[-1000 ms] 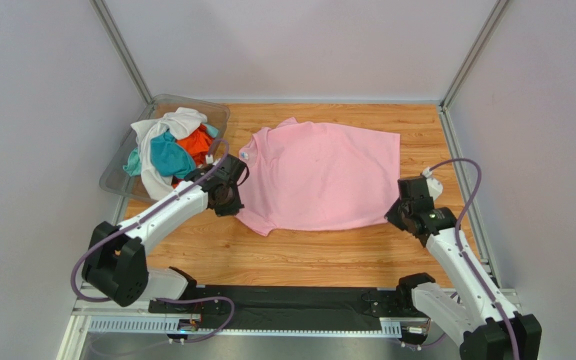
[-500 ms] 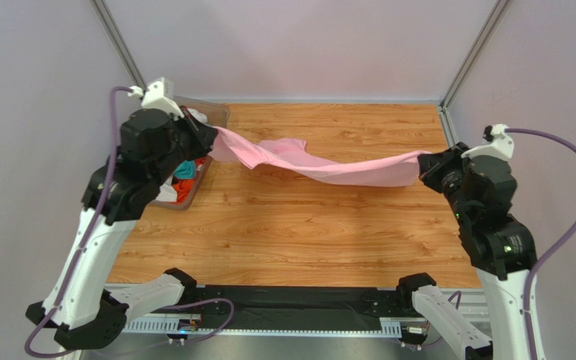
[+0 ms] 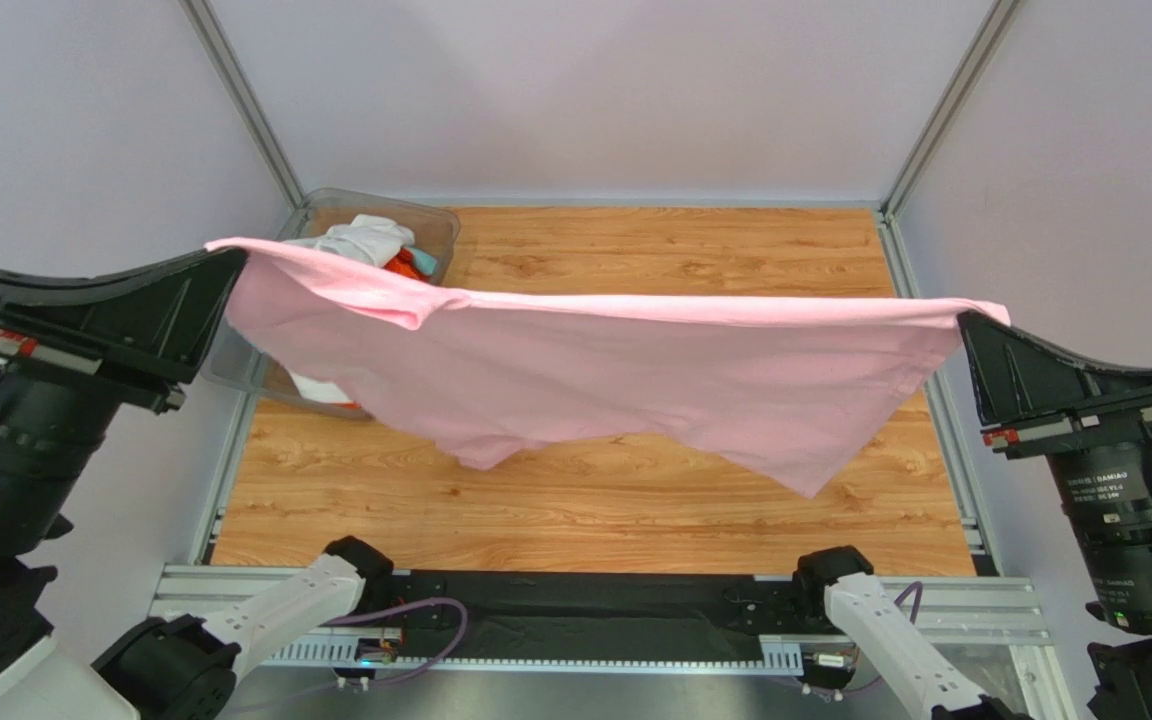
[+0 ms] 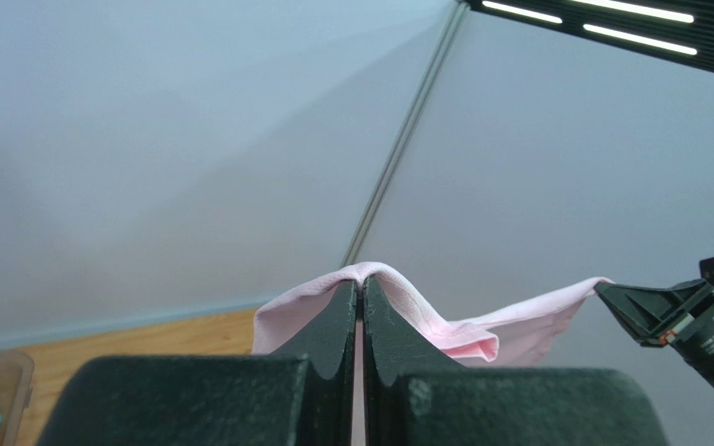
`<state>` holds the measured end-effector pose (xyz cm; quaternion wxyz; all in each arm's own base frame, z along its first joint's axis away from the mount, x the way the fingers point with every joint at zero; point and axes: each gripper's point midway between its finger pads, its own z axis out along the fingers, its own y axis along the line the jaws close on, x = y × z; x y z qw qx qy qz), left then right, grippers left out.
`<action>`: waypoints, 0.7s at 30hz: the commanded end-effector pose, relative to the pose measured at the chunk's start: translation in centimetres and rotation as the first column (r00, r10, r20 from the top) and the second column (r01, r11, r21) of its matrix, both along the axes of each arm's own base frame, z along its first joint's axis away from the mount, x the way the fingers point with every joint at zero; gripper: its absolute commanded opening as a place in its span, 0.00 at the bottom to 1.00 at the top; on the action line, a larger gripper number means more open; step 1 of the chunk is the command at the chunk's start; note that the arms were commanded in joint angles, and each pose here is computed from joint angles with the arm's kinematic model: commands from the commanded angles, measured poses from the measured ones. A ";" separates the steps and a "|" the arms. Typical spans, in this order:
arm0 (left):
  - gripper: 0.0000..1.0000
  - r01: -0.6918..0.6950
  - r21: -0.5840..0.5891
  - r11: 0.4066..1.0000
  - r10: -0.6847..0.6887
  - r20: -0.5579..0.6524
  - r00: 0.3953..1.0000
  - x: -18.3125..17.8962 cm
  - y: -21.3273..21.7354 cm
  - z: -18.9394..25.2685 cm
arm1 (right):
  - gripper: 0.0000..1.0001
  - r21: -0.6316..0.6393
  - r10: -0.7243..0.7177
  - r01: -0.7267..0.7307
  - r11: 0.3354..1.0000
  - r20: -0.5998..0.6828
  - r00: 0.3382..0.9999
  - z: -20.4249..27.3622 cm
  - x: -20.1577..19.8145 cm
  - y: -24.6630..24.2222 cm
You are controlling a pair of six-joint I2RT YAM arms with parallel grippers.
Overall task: Fold and stack the t-shirts
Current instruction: Flatten the tshirt out
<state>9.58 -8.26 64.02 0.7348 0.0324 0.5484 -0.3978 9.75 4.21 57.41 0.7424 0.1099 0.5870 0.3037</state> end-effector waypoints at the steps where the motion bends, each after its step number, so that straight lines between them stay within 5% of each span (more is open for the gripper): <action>1: 0.00 0.024 0.053 0.998 -0.026 0.041 0.999 0.1 -0.9 0.4 | 0.00 -0.043 0.033 -0.035 0.998 -0.042 0.999 -1.1 0.1 0.7; 6: 0.00 -0.016 0.071 0.997 0.015 0.009 1.000 2.7 -1.5 -0.1 | 0.00 -0.053 0.016 -0.021 0.998 -0.085 0.996 -2.0 1.9 0.8; 11: 0.00 -0.153 0.156 0.976 0.172 -0.114 0.978 10.1 -2.5 -3.8 | 0.00 -0.116 -0.132 0.107 0.987 -0.231 0.964 -6.2 8.1 -0.5; 15: 0.00 -0.356 0.302 0.884 0.428 -0.220 0.877 19.6 -2.6 -8.9 | 0.00 -0.203 -0.280 0.219 0.954 -0.353 0.893 -10.1 14.4 -1.7; 21: 0.00 -0.330 0.508 0.796 0.544 -0.360 0.757 30.1 -4.8 -18.8 | 0.00 -0.279 -0.353 0.234 0.931 -0.536 0.767 -19.3 23.3 -2.4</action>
